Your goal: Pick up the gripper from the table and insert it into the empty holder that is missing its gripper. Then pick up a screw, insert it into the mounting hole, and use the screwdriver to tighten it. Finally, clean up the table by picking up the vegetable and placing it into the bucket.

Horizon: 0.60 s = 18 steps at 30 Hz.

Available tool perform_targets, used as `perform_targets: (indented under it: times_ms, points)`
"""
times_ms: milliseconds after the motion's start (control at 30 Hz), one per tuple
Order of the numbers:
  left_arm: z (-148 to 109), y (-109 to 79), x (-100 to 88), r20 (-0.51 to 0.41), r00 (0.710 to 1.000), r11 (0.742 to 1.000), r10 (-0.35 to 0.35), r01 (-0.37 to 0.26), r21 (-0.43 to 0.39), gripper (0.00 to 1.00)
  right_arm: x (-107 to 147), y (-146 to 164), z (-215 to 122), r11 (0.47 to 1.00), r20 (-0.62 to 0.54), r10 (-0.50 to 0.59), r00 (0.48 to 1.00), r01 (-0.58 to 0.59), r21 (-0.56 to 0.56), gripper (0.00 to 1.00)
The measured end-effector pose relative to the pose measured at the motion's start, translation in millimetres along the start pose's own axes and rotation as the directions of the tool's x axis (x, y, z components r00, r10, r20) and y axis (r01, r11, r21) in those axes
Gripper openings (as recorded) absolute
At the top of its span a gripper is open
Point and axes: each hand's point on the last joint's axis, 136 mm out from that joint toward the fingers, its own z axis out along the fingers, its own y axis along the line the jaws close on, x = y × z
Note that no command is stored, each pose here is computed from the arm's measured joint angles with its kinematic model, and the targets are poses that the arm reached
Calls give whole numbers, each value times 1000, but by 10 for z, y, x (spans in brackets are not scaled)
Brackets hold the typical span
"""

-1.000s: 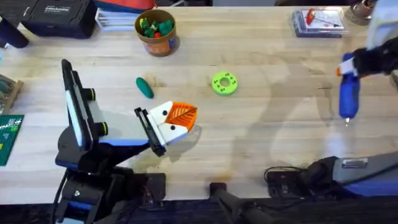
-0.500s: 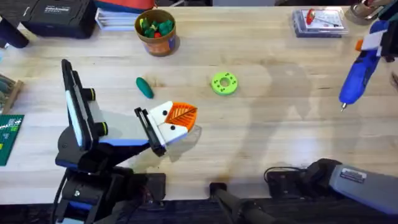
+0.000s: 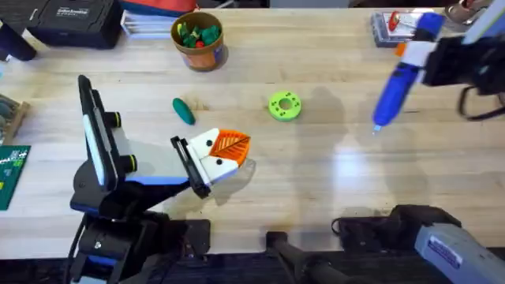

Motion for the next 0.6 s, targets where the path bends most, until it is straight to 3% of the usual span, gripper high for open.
perform_targets:
  times_ms: [133,267,400,600]
  points:
    - [0,0,0,0,1000,1000,0,0,0,5,-193,495,-129,991,194,-34,980,59,-122,28]
    - [0,0,0,0,1000,1000,0,0,0,5,-493,938,-408,962,379,-23,925,123,-243,28]
    - [0,0,0,0,1000,1000,0,0,0,5,-746,1387,-702,910,510,7,860,206,-360,28]
    - [0,0,0,0,1000,1000,0,0,0,5,-915,2040,-1105,792,619,77,781,329,-514,28]
